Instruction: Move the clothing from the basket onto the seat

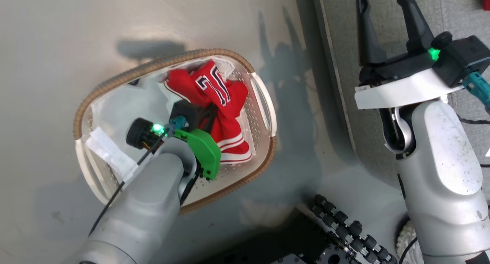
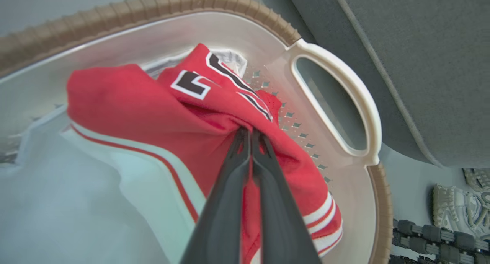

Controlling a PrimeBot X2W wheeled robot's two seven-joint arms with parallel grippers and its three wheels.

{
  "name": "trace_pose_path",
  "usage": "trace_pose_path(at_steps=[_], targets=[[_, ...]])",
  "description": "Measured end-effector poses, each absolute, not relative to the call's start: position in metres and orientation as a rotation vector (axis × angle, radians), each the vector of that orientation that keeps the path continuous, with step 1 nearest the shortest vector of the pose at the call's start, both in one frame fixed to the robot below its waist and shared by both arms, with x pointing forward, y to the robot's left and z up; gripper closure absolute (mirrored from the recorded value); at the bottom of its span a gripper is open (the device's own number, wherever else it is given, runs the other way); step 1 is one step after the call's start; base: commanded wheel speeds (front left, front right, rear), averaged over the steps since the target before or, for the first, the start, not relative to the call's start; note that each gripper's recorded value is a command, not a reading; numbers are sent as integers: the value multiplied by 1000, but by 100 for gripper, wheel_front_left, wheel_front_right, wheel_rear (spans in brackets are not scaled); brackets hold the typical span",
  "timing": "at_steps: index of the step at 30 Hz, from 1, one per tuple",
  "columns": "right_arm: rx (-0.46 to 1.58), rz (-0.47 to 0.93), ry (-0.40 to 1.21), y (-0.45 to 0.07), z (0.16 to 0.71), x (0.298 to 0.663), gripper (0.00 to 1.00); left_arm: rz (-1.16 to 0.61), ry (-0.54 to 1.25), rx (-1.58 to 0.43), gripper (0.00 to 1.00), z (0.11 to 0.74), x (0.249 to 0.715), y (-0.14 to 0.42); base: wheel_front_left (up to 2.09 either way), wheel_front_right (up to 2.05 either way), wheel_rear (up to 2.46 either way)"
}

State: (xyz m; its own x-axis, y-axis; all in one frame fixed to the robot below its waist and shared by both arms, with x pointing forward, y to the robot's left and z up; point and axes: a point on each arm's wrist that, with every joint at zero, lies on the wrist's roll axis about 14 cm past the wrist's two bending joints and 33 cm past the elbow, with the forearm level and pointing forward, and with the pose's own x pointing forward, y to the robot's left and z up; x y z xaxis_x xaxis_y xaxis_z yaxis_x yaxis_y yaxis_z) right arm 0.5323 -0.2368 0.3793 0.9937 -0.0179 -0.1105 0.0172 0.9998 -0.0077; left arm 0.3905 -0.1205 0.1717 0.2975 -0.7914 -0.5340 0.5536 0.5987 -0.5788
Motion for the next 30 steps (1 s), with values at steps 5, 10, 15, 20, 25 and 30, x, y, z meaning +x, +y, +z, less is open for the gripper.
trace_pose_path(at_steps=[5, 10, 15, 20, 25, 30], targets=[[-13, -22, 96, -236, 395, 525, 0, -924, 854, -313, 100, 198, 387, -119, 0, 0, 0], [-12, -21, 75, -232, 412, 516, 0, -899, 816, -333, 100, 227, 385, -112, 0, 0, 0], [-9, -17, 57, -228, 429, 503, 0, -872, 745, -350, 100, 262, 387, -105, 0, 0, 0], [4, -16, 43, -225, 444, 486, 0, -829, 637, -365, 100, 303, 394, -93, 0, 0, 0], [23, -6, 35, -218, 455, 468, 0, -779, 541, -371, 100, 339, 396, -77, 0, 0, 0], [46, 21, 4, -205, 471, 452, 0, -730, 378, -360, 100, 391, 409, -58, 0, 0, 0]])
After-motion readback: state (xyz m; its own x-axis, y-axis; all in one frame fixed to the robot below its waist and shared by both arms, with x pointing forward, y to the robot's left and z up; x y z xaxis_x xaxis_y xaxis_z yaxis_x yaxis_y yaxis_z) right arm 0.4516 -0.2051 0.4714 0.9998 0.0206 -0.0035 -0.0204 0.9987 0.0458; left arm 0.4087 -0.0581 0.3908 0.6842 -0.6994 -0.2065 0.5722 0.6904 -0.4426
